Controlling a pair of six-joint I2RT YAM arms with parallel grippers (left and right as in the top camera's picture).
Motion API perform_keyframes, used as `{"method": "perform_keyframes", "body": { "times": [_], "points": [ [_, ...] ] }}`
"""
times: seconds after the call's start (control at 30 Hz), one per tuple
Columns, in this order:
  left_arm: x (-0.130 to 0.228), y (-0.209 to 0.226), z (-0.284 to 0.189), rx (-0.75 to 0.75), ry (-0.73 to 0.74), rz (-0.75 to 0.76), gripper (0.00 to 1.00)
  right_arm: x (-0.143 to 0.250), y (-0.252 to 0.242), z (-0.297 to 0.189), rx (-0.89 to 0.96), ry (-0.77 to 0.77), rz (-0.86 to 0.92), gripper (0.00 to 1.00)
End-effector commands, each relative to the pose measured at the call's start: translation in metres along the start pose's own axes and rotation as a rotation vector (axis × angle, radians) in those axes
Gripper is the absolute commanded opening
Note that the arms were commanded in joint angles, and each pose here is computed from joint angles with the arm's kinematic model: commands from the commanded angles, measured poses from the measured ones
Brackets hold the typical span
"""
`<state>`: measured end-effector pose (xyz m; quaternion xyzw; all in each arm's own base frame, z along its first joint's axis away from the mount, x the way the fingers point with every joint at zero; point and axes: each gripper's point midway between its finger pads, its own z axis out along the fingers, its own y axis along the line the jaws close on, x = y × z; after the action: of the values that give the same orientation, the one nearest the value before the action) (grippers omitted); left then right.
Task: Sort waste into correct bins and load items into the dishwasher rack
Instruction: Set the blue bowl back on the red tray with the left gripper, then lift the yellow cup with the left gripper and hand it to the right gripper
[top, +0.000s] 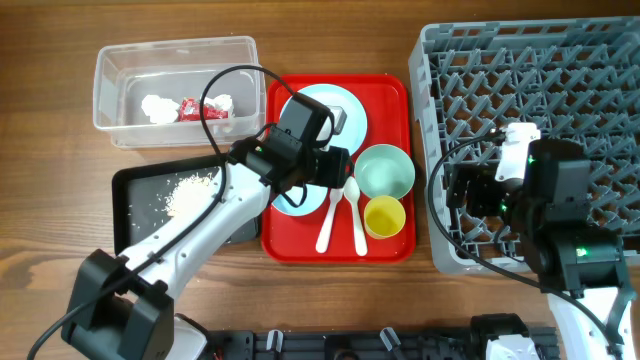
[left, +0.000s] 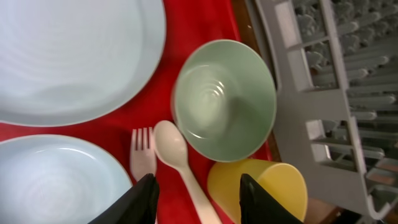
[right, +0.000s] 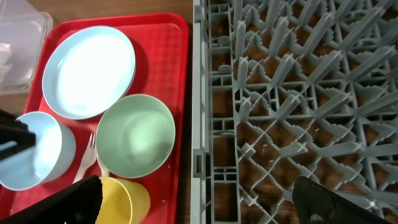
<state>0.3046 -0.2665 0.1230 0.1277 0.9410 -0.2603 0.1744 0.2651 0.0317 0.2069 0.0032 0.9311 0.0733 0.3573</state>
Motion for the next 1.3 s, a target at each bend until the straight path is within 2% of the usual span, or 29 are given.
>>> {"method": "perform_keyframes", "body": {
  "times": [0.0, 0.1, 0.23, 0.3, 0.33, 0.47, 0.53, 0.6, 0.63, 0.67, 0.7, 0.77, 0.87, 0.97, 1.07, 1.2, 1.27],
  "points": [
    [0.023, -0.031, 0.011, 0.085, 0.084, 0.042, 0.44, -0.005, -0.003, -0.007, 0.024, -0.011, 0.009, 1.0],
    [0.049, -0.043, 0.031, 0.068, 0.163, 0.084, 0.48, -0.002, -0.003, -0.005, 0.026, 0.008, 0.011, 1.0],
    [0.086, -0.026, 0.062, -0.046, 0.29, 0.088, 0.45, 0.0, -0.004, -0.005, 0.027, 0.016, 0.011, 1.0],
    [0.087, -0.023, 0.07, -0.048, 0.294, 0.086, 0.26, 0.001, -0.004, -0.005, 0.027, 0.02, 0.012, 1.0],
    [0.083, -0.026, 0.072, -0.04, 0.276, 0.079, 0.04, 0.003, -0.004, -0.005, 0.028, 0.028, 0.012, 1.0],
    [0.066, -0.03, 0.048, -0.029, 0.243, 0.049, 0.04, 0.004, -0.013, -0.004, 0.078, 0.033, 0.026, 1.0],
    [0.039, -0.033, 0.019, 0.014, 0.163, 0.021, 0.04, 0.002, -0.029, 0.002, 0.176, 0.035, 0.094, 1.0],
    [0.004, -0.03, -0.015, 0.133, 0.069, -0.055, 0.04, -0.001, -0.028, 0.014, 0.165, 0.045, 0.146, 1.0],
    [-0.015, -0.023, -0.033, 0.208, 0.025, -0.132, 0.04, -0.002, -0.017, 0.024, 0.097, 0.064, 0.147, 1.0],
    [-0.032, -0.016, -0.046, 0.296, -0.002, -0.193, 0.04, -0.003, 0.009, 0.034, -0.052, 0.093, 0.121, 1.0],
    [-0.052, -0.007, -0.061, 0.437, -0.017, -0.286, 0.04, -0.002, 0.049, 0.04, -0.3, 0.133, 0.06, 1.0],
    [-0.061, 0.001, -0.069, 0.57, 0.032, -0.421, 0.04, 0.005, 0.09, 0.037, -0.578, 0.2, 0.036, 1.0],
    [-0.054, 0.004, -0.059, 0.696, 0.139, -0.476, 0.04, 0.006, 0.129, 0.03, -0.927, 0.221, -0.018, 1.0],
    [-0.045, -0.01, -0.045, 0.744, 0.207, -0.458, 0.04, -0.006, 0.145, 0.029, -1.116, 0.186, -0.016, 1.0],
    [-0.037, -0.037, -0.043, 0.791, 0.248, -0.394, 0.04, -0.013, 0.147, 0.041, -1.162, 0.158, -0.032, 1.0],
    [-0.024, -0.065, -0.037, 0.81, 0.305, -0.356, 0.04, -0.024, 0.157, 0.019, -1.341, 0.088, -0.079, 0.99],
    [-0.024, -0.066, -0.037, 0.809, 0.311, -0.365, 0.04, -0.025, 0.158, 0.013, -1.381, 0.083, -0.082, 0.92]
  ]
}}
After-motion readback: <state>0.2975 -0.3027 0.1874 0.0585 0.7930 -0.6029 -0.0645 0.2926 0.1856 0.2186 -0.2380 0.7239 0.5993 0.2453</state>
